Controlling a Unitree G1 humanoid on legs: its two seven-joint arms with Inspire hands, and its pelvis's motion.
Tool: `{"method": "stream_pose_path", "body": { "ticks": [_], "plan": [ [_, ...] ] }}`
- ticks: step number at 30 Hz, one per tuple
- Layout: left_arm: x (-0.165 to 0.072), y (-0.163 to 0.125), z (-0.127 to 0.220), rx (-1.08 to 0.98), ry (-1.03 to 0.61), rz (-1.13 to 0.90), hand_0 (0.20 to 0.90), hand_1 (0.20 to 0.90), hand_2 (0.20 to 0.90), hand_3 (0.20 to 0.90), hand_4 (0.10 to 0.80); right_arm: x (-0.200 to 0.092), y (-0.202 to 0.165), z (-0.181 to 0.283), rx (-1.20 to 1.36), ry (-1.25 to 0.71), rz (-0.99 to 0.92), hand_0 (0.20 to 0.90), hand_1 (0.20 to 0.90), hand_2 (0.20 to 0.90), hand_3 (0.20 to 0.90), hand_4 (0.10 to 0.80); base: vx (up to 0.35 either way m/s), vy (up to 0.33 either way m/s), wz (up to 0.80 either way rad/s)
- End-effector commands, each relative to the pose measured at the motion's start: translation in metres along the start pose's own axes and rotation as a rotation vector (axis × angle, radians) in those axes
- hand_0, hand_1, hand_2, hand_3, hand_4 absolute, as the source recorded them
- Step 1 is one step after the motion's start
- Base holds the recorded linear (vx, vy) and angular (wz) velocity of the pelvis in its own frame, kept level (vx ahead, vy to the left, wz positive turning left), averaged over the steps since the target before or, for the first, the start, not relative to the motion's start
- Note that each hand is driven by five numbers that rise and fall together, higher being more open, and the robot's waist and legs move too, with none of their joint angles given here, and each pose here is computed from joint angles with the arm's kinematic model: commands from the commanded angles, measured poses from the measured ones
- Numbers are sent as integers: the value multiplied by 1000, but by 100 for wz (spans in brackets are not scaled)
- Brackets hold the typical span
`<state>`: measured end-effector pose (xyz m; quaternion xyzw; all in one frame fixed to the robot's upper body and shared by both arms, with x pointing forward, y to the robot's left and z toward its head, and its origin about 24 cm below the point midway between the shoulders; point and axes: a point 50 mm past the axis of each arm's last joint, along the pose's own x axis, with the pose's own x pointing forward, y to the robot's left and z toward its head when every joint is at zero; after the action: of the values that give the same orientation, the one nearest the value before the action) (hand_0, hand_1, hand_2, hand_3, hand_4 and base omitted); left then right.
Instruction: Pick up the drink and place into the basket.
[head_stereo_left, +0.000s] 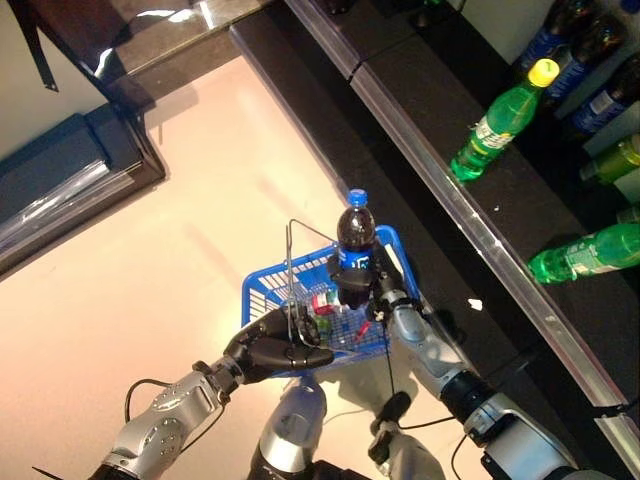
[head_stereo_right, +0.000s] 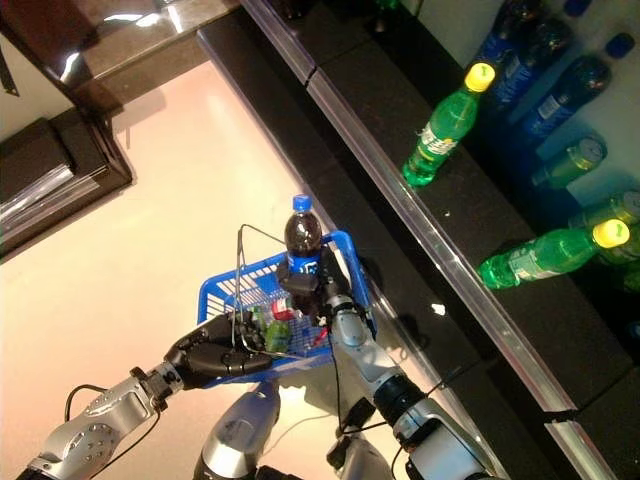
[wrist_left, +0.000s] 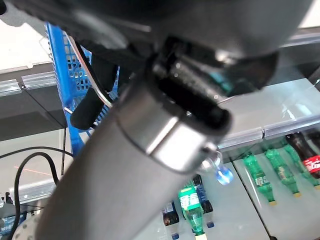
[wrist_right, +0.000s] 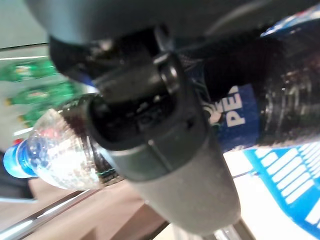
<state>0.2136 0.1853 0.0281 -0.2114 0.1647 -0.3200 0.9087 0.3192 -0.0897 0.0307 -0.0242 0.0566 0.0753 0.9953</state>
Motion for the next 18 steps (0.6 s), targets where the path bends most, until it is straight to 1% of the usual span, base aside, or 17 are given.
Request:
{"method": "stream_pose_path", "body": {
  "ticks": [1,2,6,9,16,18],
  "plan": [
    [6,-83,58,176,-307,-566,300,300,300,200,100,6,36,49,175,-222,124,300,300,300,200,100,24,-30,7],
    [6,-83,58,176,-307,-566,300,300,300,200,100,6,36,49,175,-222,124,300,300,300,200,100,20,-47,2],
    [4,-85,65,207,-300,-585,300,300,300,200,100,9,30,22,168,-105,114,300,300,300,200,100,18,-51,10],
    [3,-89,67,231,-301,-600,300,300,300,200,100,7,33,11,147,-58,146,300,300,300,200,100,11,-46,12],
    [-1,-109,79,215,-374,-736,300,300,300,200,100,-8,44,-24,-36,47,248,300,300,300,200,100,10,-19,1],
    [-1,-117,82,197,-385,-782,300,300,300,200,100,-10,43,-36,-162,94,255,300,300,300,200,100,32,-56,1]
  ]
}}
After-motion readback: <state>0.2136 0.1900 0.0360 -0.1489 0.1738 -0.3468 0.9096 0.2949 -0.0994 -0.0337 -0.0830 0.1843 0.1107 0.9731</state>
